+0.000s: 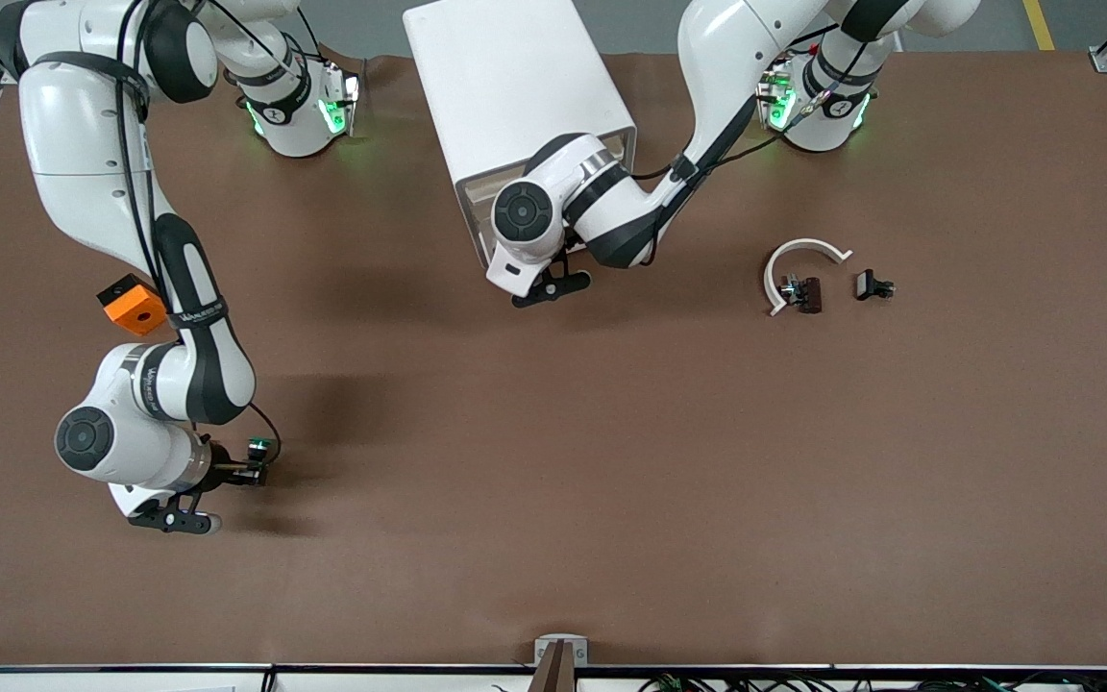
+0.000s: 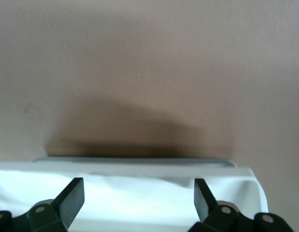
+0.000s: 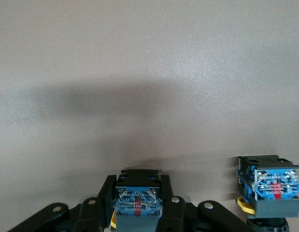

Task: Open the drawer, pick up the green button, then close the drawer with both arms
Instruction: 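Set the button beside the red button while the left gripper pushes the drawer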

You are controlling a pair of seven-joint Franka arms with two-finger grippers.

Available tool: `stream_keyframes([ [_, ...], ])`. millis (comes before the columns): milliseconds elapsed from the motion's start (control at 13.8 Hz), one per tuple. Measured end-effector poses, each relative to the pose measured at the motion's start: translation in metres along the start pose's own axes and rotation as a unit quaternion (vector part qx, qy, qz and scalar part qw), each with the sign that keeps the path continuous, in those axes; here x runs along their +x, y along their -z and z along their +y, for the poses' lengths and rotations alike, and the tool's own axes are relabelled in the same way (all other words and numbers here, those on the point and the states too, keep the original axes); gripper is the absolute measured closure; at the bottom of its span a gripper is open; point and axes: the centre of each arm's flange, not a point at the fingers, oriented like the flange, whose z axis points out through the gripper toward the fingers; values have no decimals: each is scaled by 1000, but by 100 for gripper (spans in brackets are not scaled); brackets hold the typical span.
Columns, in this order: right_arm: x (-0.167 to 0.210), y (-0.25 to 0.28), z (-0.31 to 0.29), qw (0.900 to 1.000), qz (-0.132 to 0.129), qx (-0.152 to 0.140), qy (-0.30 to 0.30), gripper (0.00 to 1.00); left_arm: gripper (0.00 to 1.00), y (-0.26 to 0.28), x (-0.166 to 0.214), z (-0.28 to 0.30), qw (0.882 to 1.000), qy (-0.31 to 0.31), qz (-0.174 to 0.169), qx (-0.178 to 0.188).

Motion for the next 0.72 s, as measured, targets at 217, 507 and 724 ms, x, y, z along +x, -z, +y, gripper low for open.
stream_keyframes([
  [217,1,0,-1,1000,2,0,3,37,0,-2,-14,4,1000,6,-27,-8],
  [507,10,15,-4,1000,10,0,23,0,0,-2,-18,6,998,16,-51,-17],
  [724,13,37,-8,999,-20,1,29,0,0,-2,-25,8,997,21,-71,-24],
])
